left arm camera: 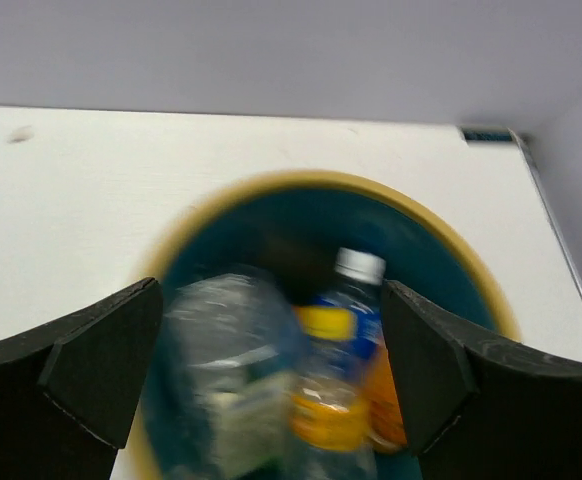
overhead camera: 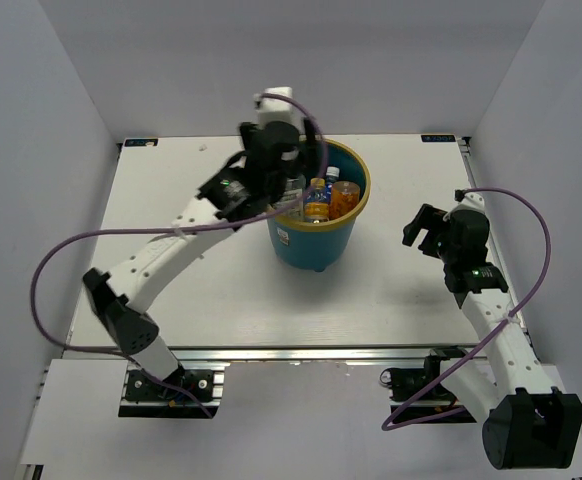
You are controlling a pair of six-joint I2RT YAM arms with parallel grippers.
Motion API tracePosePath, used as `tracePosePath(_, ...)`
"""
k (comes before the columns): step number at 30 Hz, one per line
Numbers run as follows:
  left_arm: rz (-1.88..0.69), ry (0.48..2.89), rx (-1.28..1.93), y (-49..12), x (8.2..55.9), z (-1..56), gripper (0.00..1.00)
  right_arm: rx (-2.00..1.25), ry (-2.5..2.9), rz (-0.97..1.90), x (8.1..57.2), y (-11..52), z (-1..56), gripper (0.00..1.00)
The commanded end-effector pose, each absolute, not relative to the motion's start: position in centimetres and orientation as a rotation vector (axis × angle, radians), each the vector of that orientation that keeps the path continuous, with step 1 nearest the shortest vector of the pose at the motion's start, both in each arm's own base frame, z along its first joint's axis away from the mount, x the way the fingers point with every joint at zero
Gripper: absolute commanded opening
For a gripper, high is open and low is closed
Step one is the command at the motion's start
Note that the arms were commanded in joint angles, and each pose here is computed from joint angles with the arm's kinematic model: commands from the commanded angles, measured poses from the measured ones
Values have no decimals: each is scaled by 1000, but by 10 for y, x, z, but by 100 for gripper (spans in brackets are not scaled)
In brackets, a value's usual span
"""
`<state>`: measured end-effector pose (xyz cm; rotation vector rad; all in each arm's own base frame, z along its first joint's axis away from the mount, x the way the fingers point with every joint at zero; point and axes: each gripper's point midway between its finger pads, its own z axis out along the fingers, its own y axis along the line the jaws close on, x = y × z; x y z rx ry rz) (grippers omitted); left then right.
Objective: Put the plastic bottles in the bin
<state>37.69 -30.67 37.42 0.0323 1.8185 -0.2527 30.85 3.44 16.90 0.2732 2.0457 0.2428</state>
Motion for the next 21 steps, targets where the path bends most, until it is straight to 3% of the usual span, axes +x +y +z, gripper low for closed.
tracePosePath(1,-214,1728,-251,-205,383,417,98,269,2028,229,312,31,178,89)
tracePosePath(3,-184,1768,-373,-153,398,383,98,252,2029,247,311,35,179,89)
tracePosePath(4,-173,1726,-461,-110,396,389,98,253,2027,248,311,35,179,89)
tracePosePath(5,-135,1774,-483,-96,393,356,98,252,2026,248,311,35,180,89)
tracePosePath(8,-51,1724,-643,-38,373,338,98,270,2022,229,312,31,179,89)
tracePosePath(15,120,1830,-848,22,335,219,98,301,1999,234,315,30,181,89)
tracePosePath(21,119,1841,-852,22,336,210,98,299,1943,243,314,29,189,89)
